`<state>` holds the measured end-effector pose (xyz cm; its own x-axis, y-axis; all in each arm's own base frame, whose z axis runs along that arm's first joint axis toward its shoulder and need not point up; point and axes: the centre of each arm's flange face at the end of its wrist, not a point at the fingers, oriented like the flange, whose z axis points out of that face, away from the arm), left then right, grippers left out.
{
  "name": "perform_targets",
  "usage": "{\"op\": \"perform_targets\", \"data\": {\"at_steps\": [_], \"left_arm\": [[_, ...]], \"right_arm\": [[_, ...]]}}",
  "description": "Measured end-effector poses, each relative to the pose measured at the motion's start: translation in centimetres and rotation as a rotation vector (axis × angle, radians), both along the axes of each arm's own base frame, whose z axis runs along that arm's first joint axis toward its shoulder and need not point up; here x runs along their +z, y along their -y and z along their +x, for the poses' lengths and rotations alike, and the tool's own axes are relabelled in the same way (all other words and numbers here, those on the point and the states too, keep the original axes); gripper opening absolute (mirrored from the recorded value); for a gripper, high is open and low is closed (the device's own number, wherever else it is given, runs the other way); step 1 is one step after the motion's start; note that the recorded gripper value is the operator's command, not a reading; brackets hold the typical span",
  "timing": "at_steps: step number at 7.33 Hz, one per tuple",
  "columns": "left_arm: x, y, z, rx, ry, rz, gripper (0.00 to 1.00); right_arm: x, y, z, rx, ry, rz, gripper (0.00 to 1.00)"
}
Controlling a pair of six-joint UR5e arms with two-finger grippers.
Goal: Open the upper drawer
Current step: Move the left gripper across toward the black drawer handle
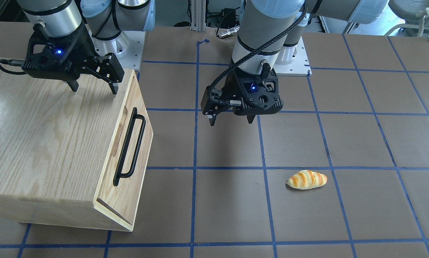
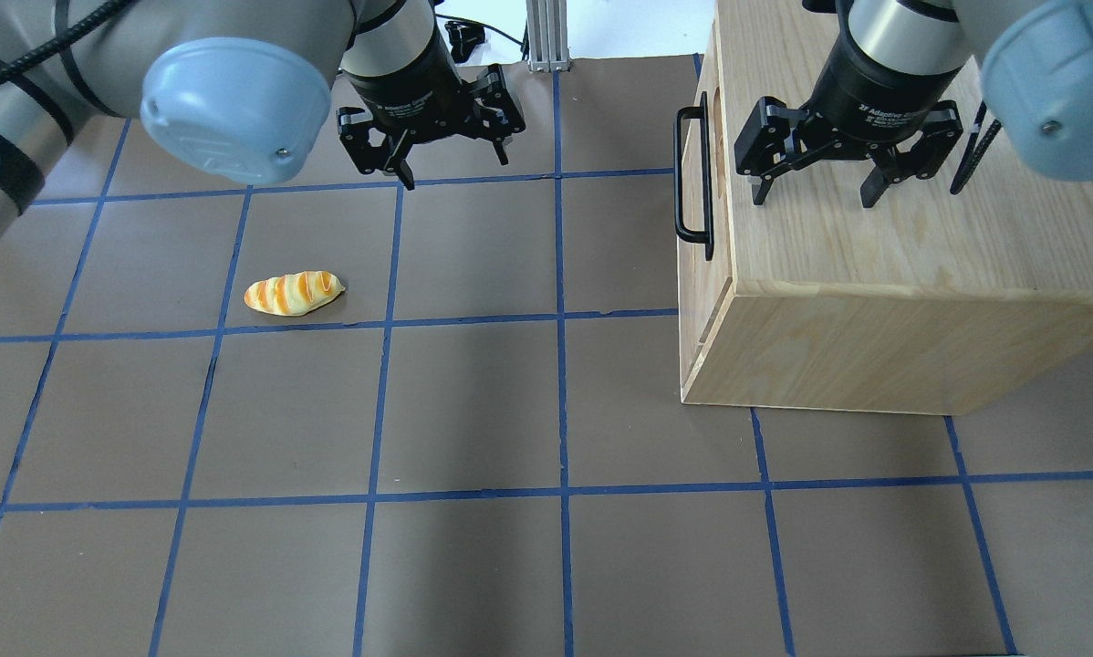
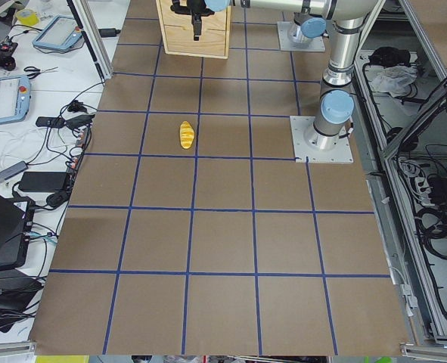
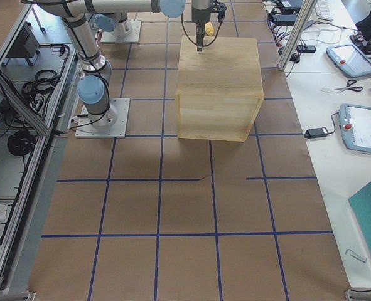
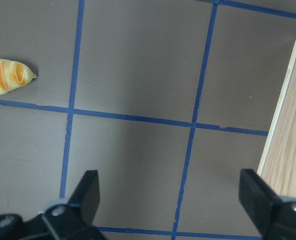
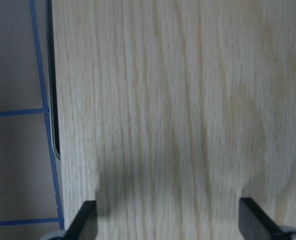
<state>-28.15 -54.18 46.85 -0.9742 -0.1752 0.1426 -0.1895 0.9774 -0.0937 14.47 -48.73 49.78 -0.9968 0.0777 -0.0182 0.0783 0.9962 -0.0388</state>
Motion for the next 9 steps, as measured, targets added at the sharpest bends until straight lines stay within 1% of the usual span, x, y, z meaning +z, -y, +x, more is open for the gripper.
{"op": "perform_targets", "data": {"at_steps": [4, 9], "left_arm": [[-1.7, 1.2, -6.1, 0.020, -0.070, 0.024, 1.00], [-4.6, 1.7, -11.1, 0.030, -0.142, 0.015, 1.00]], "right_arm": [[0.0, 0.0, 0.0, 0.000, 0.000, 0.000, 1.00], [0.0, 0.0, 0.0, 0.000, 0.000, -0.001, 1.00]]}}
